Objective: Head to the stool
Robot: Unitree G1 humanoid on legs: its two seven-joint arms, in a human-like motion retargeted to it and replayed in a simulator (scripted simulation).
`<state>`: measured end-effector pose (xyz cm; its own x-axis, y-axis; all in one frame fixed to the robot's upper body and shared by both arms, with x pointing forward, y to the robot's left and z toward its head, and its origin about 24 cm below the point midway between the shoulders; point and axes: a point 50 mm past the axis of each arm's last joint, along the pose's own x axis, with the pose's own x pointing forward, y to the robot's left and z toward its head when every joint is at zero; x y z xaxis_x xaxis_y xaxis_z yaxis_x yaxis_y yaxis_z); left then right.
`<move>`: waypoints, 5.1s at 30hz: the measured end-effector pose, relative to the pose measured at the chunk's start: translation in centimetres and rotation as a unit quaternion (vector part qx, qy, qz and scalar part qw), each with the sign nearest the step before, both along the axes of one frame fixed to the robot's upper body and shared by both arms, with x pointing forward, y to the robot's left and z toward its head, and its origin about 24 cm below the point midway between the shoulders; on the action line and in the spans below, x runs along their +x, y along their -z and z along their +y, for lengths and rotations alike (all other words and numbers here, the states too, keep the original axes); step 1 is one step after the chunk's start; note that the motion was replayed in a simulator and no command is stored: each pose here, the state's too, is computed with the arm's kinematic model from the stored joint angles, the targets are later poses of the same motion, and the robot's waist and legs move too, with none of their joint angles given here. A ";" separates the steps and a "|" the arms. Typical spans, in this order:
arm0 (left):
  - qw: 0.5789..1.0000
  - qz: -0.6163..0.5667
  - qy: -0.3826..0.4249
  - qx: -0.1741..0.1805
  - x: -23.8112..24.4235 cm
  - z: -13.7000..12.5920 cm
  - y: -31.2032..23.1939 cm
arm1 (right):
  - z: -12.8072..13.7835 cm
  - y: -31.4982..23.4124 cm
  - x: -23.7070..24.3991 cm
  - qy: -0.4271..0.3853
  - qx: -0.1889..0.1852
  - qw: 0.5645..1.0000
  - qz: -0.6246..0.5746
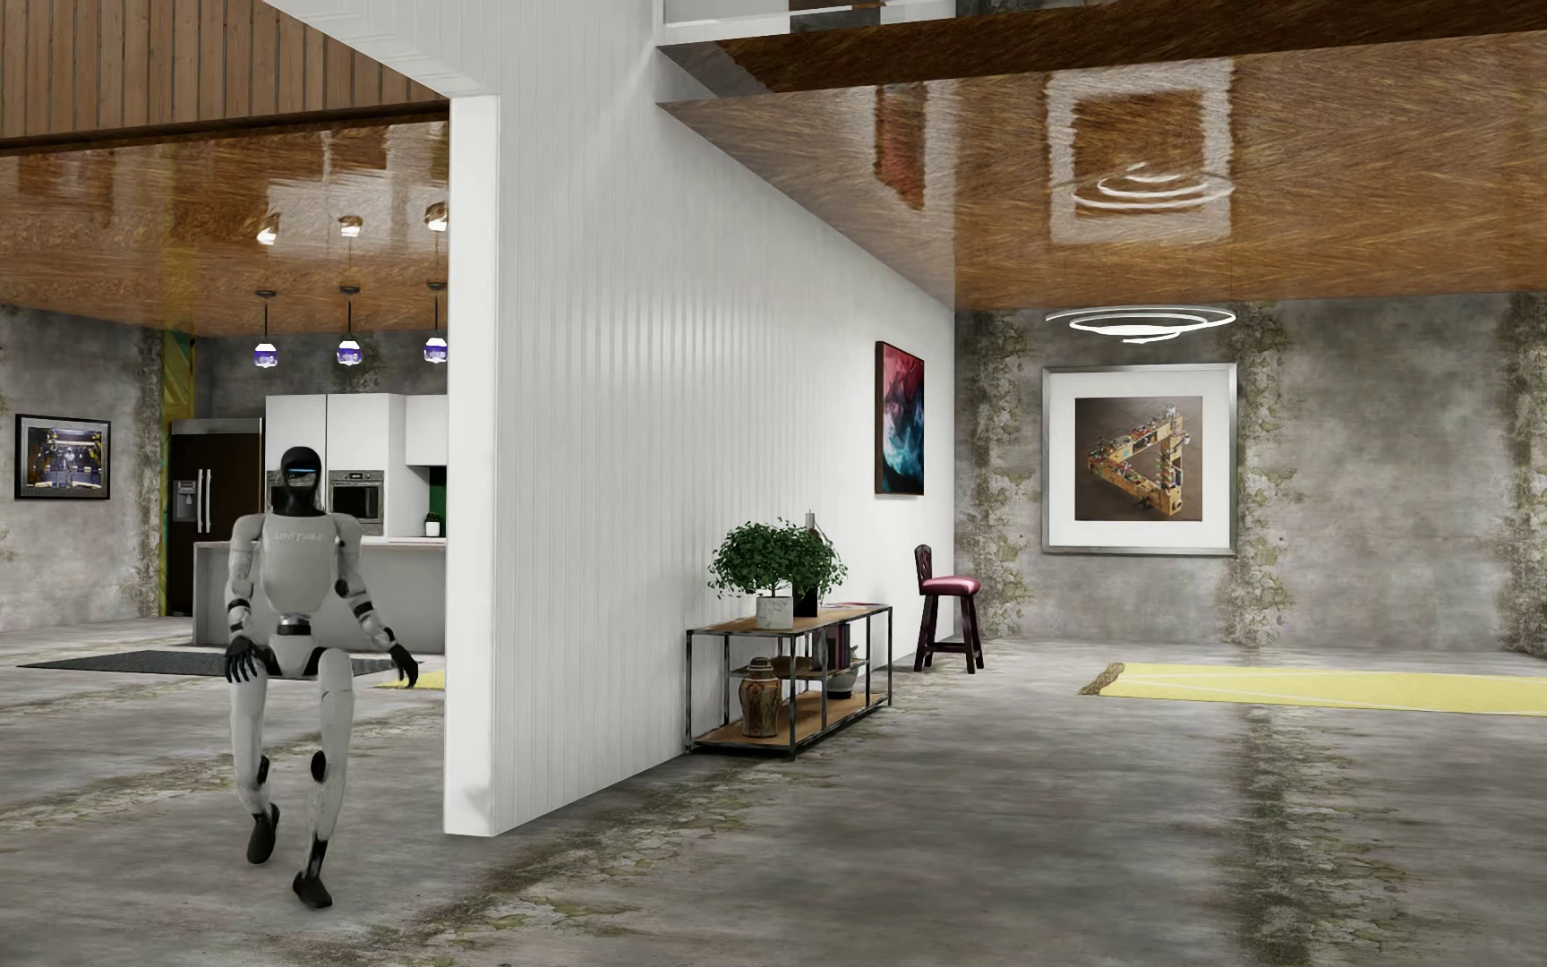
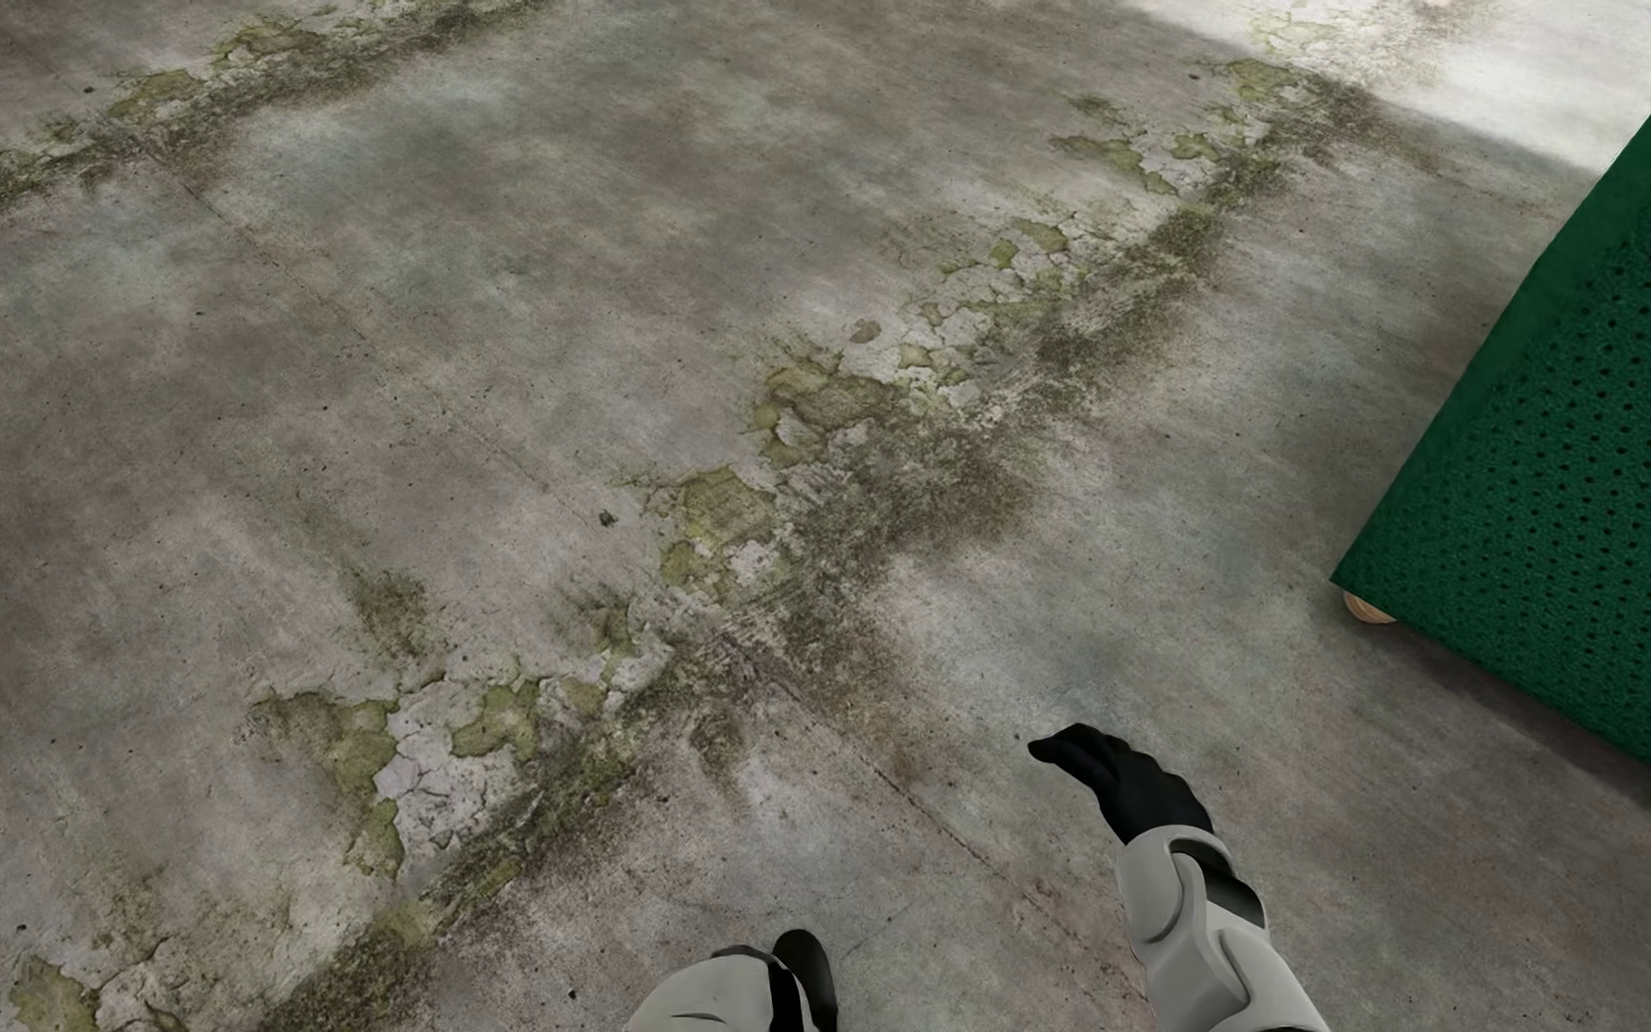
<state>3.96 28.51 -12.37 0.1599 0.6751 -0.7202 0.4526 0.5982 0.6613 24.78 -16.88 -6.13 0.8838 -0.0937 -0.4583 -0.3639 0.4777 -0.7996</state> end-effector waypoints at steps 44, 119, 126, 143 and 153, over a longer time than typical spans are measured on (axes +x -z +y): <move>0.991 0.016 0.103 -0.087 3.5 -9.7 2.3 | -4.5 8.3 -12.8 0.100 -0.031 0.932 0.347; 0.930 0.213 0.262 -0.145 -2.1 -6.3 3.2 | -6.7 -0.1 -0.1 0.136 -0.014 0.990 0.025; 0.933 0.108 0.318 -0.131 5.5 -10.5 3.0 | -4.4 3.9 -6.1 0.128 -0.004 0.983 0.134; 0.912 -0.066 0.404 -0.037 14.9 -10.2 -1.7 | -4.1 9.0 -24.3 0.354 0.060 0.868 0.342; 0.948 0.130 0.234 -0.174 -0.9 -7.4 3.0 | -3.9 6.7 -9.2 0.104 0.001 0.970 0.221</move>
<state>3.11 21.07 -15.32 0.1703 0.2874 -0.9426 0.8426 0.4534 0.2905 15.61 -20.73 -12.80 0.5635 -0.2467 -0.7884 -0.5668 0.5788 -0.5863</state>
